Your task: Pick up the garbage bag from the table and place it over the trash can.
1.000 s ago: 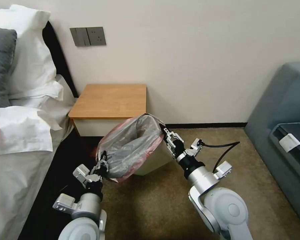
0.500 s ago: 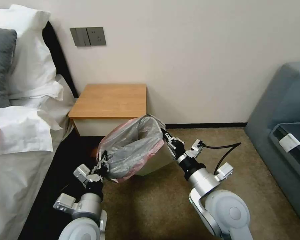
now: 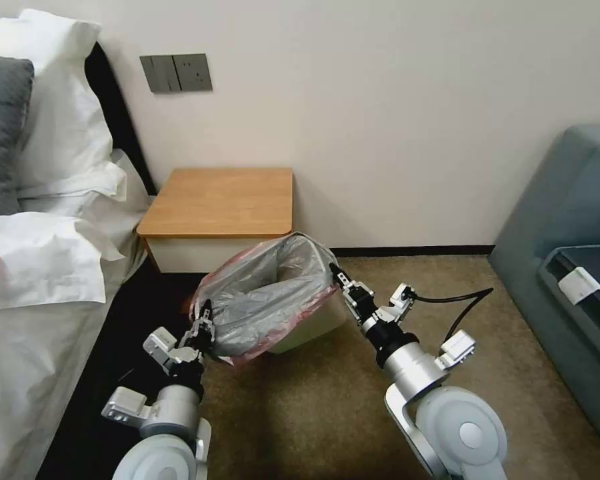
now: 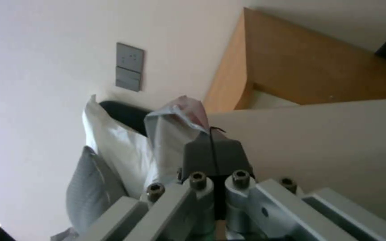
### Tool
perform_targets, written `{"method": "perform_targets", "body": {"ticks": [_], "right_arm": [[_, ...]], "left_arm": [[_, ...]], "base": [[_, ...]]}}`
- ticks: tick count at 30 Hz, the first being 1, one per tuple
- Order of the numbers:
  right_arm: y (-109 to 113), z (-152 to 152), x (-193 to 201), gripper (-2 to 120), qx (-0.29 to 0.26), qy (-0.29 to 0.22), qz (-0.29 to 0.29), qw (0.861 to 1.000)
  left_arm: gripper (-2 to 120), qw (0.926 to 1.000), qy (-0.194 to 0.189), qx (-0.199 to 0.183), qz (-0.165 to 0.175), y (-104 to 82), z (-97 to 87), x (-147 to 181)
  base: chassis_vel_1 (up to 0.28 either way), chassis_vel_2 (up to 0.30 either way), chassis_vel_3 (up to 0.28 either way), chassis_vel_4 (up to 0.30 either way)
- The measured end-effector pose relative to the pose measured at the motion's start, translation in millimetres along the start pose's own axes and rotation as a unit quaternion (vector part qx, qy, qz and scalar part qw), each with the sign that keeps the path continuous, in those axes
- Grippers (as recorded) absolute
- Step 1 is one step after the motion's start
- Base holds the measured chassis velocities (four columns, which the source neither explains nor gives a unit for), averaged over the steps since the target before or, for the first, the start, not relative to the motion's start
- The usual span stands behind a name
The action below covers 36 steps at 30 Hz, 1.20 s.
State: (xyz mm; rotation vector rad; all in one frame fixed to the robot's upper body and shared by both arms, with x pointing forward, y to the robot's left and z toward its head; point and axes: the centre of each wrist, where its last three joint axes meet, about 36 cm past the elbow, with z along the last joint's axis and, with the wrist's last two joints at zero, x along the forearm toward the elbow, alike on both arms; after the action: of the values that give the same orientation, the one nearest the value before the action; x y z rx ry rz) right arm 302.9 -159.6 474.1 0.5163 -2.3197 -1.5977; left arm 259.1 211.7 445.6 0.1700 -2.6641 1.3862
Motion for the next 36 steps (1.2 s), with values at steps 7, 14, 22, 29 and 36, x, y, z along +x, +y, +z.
{"method": "perform_targets", "body": {"ticks": [7, 14, 22, 29, 36], "right_arm": [[-8, 6, -5, 0, 0.032, 0.000, 0.003, 0.999], [-21, 7, -9, 0, 0.052, -0.008, 0.011, 0.999], [-24, -3, -22, 0, 0.076, -0.012, 0.002, 0.997], [-38, -11, -37, 0, 0.122, 0.000, -0.001, 0.993], [-44, -4, -31, 0, 0.129, 0.012, 0.002, 0.992]], "left_arm": [[9, 0.9999, 0.001, 0.010, 0.001, -0.8, -3.1, 0], [9, 0.9996, 0.004, 0.027, 0.005, -3.0, -10.7, 0], [9, 0.9999, 0.005, 0.015, 0.007, -1.5, -10.3, 2], [9, 0.9996, 0.009, 0.006, 0.025, -0.9, -8.9, 8], [9, 0.9994, 0.005, 0.014, 0.030, -2.5, -14.4, 8]], "base": [[0.000, 0.000, 0.000, 0.000], [0.000, 0.000, 0.000, 0.000], [0.000, 0.000, 0.000, 0.000], [0.000, 0.000, 0.000, 0.000], [0.000, 0.000, 0.000, 0.000]]}}
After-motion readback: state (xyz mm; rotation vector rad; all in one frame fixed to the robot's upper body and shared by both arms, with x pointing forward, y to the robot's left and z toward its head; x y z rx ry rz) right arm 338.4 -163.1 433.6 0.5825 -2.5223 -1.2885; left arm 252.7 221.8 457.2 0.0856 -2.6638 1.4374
